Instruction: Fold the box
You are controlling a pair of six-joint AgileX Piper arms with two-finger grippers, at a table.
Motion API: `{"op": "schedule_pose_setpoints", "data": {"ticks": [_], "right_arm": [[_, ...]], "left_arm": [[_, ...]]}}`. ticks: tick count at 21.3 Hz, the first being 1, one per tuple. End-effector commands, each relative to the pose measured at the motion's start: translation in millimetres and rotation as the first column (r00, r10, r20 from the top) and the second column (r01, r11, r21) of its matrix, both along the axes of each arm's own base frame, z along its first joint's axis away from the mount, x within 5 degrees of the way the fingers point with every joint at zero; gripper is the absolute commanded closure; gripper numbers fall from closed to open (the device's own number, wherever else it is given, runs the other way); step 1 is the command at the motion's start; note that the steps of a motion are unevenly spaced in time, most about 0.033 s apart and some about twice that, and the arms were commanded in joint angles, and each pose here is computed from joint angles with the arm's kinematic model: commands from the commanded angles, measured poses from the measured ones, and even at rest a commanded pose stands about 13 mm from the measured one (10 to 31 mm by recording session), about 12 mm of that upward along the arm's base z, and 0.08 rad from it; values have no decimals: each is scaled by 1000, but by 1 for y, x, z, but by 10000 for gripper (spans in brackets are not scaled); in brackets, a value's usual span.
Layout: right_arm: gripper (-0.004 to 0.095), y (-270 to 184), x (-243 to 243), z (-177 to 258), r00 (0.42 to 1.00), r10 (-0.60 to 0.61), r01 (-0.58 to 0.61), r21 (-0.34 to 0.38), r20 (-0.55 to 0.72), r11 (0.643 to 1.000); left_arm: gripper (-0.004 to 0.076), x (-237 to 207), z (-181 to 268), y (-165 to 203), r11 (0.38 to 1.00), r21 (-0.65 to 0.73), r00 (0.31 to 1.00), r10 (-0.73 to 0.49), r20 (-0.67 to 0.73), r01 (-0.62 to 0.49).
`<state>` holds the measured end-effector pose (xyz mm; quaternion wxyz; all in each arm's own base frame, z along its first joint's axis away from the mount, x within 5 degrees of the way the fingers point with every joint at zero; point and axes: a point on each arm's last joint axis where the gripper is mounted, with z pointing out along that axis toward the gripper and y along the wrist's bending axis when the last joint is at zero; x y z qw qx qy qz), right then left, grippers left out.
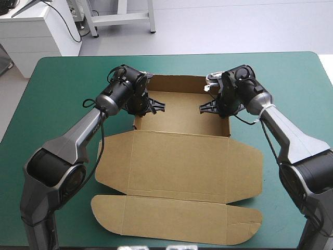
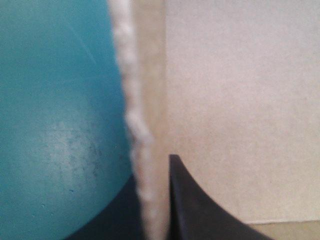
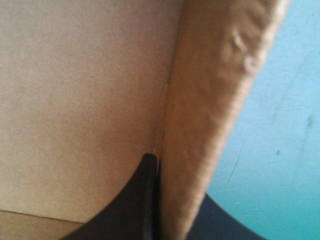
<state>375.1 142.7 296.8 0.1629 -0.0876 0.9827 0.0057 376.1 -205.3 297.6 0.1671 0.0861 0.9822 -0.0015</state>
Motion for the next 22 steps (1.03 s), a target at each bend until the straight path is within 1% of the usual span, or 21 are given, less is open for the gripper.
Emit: {"op": "schedule_pose_setpoints", "data": {"ticks": [1,3,4,7,9,10,11,13,14,15,16,17,18,19,22], "right_arm": [[929,5,-14,15,997,80,-80,32,6,996],[929,5,-15,12,997,80,-79,40,0,996],[929,5,-15,10,997,77,-77,48,-7,996],[908,1,-13,10,998,60,-59,72,-18,996],[840,-5,-12,10,997,59,-54,105,-40,993],[743,-9,-11,9,997,55,-48,111,-55,993],[682,-9,-12,9,997,57,-50,113,-60,992],[420,-13,-9,11,998,56,-52,106,-42,993],[357,-12,-8,12,998,55,-52,111,-26,992],[269,-11,-5,19,999,39,-40,127,11,991],[237,-11,-4,24,999,33,-37,133,31,990],[205,-11,-1,35,998,14,-24,140,68,990],[207,-12,0,42,996,5,-17,137,86,990],[207,-14,0,56,993,-17,2,130,115,992],[208,-18,-3,76,987,-70,51,132,144,990]], "left_arm": [[731,-10,31,7,1000,2,998,-10,57,10],[731,-10,28,5,999,7,998,-42,42,42],[731,-11,25,3,995,13,994,-101,28,101],[728,-11,23,1,994,-6,993,-114,12,114],[687,-10,19,-2,993,-22,993,-115,-5,114],[617,-9,15,-4,993,-30,993,-115,-19,114],[564,-9,14,-4,993,-31,993,-115,-22,114],[312,-8,12,-3,993,-16,993,-114,-20,114],[262,-8,13,-4,993,-17,993,-114,-18,114],[222,-7,17,-2,993,-9,993,-116,2,116],[223,-7,21,-2,993,-4,993,-117,16,117],[223,-7,33,0,989,0,988,-147,55,147],[223,-8,43,1,986,6,983,-165,84,165],[223,-9,62,6,985,33,973,-175,153,172],[223,-17,94,13,989,15,957,-148,249,149]]}}
